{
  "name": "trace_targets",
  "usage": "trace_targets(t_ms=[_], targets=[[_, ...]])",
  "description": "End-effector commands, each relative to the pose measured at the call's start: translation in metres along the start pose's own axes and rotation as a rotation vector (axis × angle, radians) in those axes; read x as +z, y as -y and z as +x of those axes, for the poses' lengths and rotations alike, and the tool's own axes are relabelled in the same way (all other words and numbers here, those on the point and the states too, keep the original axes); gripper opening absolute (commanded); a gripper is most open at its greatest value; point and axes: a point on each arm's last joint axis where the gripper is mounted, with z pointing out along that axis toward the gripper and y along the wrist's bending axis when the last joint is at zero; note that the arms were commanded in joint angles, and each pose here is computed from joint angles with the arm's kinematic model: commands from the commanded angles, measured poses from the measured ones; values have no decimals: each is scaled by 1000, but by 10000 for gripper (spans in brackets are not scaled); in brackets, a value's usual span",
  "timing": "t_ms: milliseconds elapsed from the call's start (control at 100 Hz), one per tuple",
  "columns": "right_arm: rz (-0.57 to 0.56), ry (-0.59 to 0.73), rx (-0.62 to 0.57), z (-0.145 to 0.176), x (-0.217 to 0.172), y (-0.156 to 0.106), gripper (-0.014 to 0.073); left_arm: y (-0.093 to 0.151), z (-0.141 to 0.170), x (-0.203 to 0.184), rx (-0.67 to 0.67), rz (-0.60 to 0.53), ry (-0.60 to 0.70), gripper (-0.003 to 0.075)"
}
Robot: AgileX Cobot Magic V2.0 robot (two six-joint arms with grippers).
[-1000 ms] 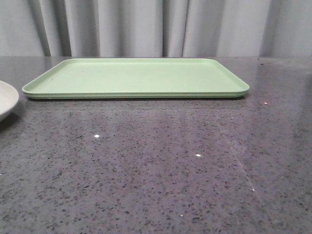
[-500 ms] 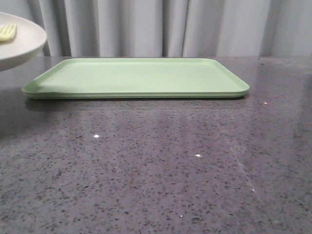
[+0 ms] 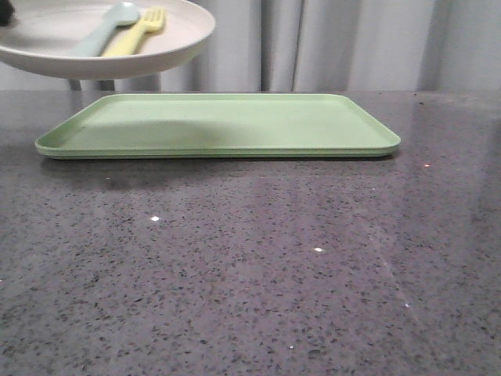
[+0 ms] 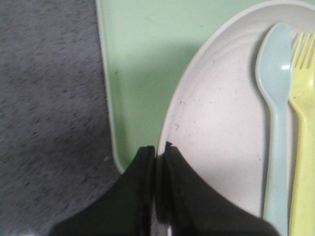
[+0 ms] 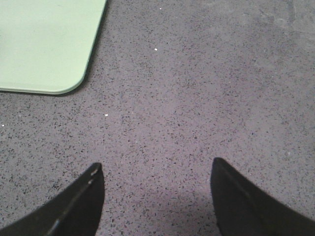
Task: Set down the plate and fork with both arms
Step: 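Lift the plate with the left gripper and carry it over the tray, then lower the plate onto the tray and open the left gripper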
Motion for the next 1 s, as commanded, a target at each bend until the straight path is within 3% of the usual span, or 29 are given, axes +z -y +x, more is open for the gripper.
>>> trace_targets(t_ms=[0,160,360,520,990], targets=[[2,85,-10,-14,-4,0,469,30,-21,0,-20,86,97,-21],[2,85,-10,-14,-4,0,469,56,-40,40,-42,134,98,-21],[2,85,-10,-14,-4,0,469,69,-54,81,-78,156,59,-21],[2,85,-10,-14,-4,0,469,79,-55,94,-65,168,42,-21],[2,85,-10,-14,-4,0,469,73,-54,104,-85,141,25,-21]])
